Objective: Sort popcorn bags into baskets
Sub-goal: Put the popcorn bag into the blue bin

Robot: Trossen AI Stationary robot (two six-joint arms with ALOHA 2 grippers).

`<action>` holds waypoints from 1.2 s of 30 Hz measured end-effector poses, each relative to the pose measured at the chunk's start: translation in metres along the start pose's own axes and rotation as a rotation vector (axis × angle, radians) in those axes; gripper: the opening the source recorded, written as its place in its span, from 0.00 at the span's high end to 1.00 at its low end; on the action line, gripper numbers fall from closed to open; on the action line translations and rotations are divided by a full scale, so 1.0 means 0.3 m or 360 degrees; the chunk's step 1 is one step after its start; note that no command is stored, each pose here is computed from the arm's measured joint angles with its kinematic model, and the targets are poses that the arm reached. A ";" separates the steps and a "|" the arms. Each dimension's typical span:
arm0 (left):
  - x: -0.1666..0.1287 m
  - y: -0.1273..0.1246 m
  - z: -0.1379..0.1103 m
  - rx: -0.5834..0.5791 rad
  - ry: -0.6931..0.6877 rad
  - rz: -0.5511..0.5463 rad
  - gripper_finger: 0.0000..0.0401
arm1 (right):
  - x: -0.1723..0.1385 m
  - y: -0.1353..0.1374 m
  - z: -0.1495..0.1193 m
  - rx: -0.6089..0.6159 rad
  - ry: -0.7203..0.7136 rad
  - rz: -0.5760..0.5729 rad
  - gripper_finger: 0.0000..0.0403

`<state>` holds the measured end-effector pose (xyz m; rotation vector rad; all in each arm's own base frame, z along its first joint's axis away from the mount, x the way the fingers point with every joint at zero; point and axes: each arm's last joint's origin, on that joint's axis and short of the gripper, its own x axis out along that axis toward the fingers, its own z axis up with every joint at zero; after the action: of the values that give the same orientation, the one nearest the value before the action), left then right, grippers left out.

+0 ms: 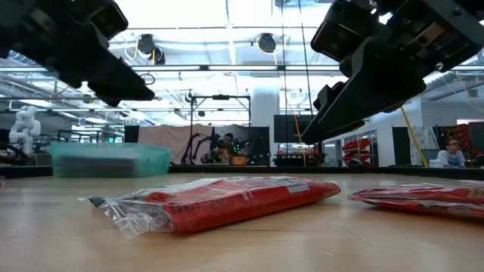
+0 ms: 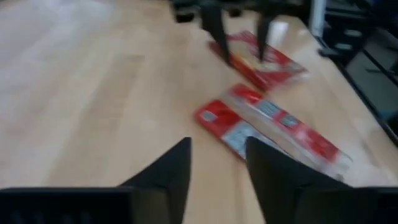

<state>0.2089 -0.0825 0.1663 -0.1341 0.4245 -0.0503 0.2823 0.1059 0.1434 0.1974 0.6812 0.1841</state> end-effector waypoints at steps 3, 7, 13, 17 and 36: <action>0.034 -0.073 -0.015 0.0033 0.0019 -0.0040 0.48 | 0.000 0.000 0.000 0.0004 0.0000 0.0002 0.51; 0.100 -0.168 -0.039 0.0109 0.0077 -0.0005 0.36 | 0.000 -0.001 0.001 -0.0045 0.0000 0.0001 0.51; 0.189 -0.299 -0.081 0.0101 0.0239 0.0105 0.37 | 0.000 -0.001 0.001 -0.0106 0.0000 0.0000 0.51; 0.213 -0.373 -0.095 -0.0008 0.0356 0.0160 0.43 | 0.000 -0.002 0.000 -0.0115 0.0005 -0.0001 0.51; 0.312 -0.433 -0.206 0.0143 0.0504 0.0418 0.38 | 0.001 -0.059 0.020 -0.0258 -0.0017 -0.0081 0.51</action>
<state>0.2659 -0.2255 0.0906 0.0204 0.7518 0.1700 0.2882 0.0882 0.1435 0.0258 0.6566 0.1884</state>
